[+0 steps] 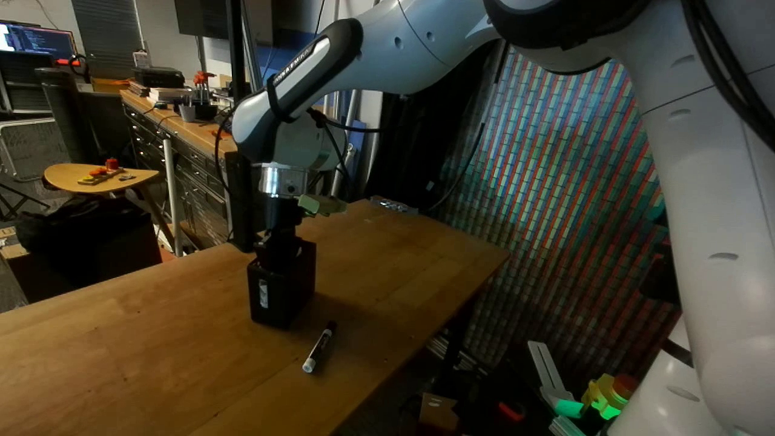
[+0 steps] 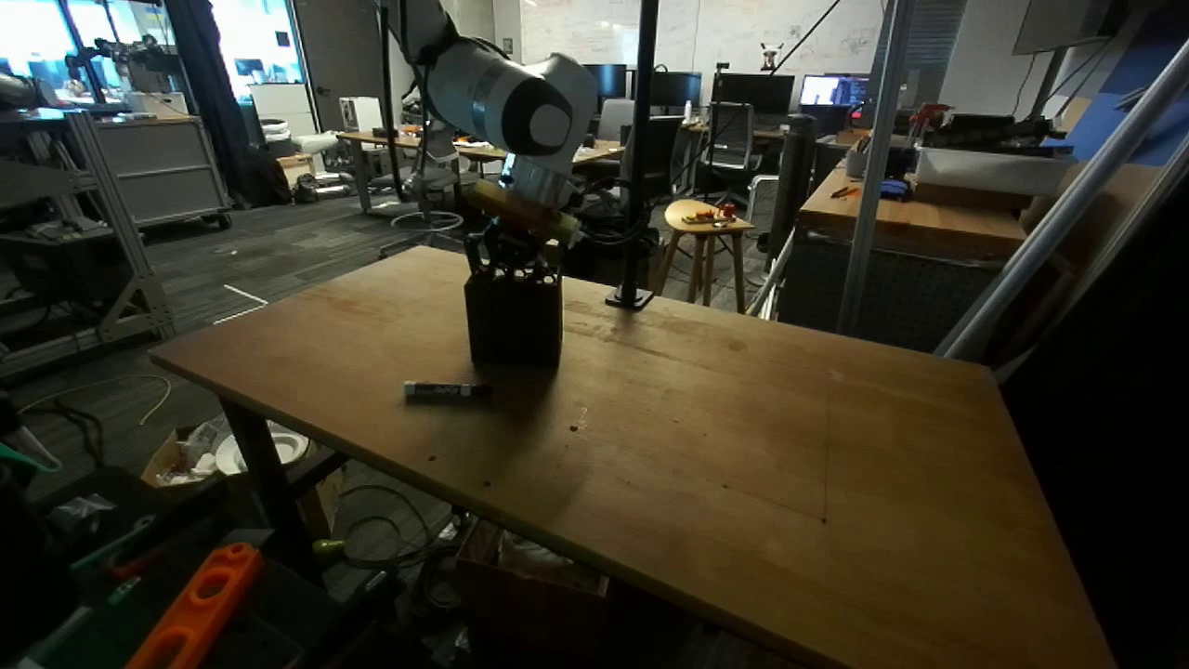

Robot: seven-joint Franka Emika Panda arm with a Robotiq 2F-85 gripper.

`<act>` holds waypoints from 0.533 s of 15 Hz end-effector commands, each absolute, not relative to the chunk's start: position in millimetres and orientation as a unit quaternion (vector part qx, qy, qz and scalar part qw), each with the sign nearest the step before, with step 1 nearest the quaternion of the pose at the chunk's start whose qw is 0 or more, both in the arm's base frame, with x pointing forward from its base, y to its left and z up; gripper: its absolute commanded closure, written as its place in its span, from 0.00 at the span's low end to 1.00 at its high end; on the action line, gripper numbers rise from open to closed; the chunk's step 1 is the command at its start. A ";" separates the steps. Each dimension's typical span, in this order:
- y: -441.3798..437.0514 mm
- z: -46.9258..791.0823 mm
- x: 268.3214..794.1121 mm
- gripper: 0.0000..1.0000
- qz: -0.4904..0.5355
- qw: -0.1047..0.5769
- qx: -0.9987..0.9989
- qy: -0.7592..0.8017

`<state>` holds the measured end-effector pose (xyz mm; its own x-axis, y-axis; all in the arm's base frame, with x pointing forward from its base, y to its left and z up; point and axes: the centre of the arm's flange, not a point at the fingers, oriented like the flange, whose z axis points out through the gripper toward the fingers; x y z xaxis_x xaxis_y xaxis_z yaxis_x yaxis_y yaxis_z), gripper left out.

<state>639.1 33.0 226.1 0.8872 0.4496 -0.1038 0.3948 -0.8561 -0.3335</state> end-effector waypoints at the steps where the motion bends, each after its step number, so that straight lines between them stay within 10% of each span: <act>1: 33.2 267.2 629.6 0.49 0.093 0.143 -0.963 -0.208; 8: 40.2 312.8 631.0 0.00 0.091 0.129 -0.964 -0.213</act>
<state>636.2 35.2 291.1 0.8950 0.4337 -0.1041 0.3853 -0.8694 -0.3092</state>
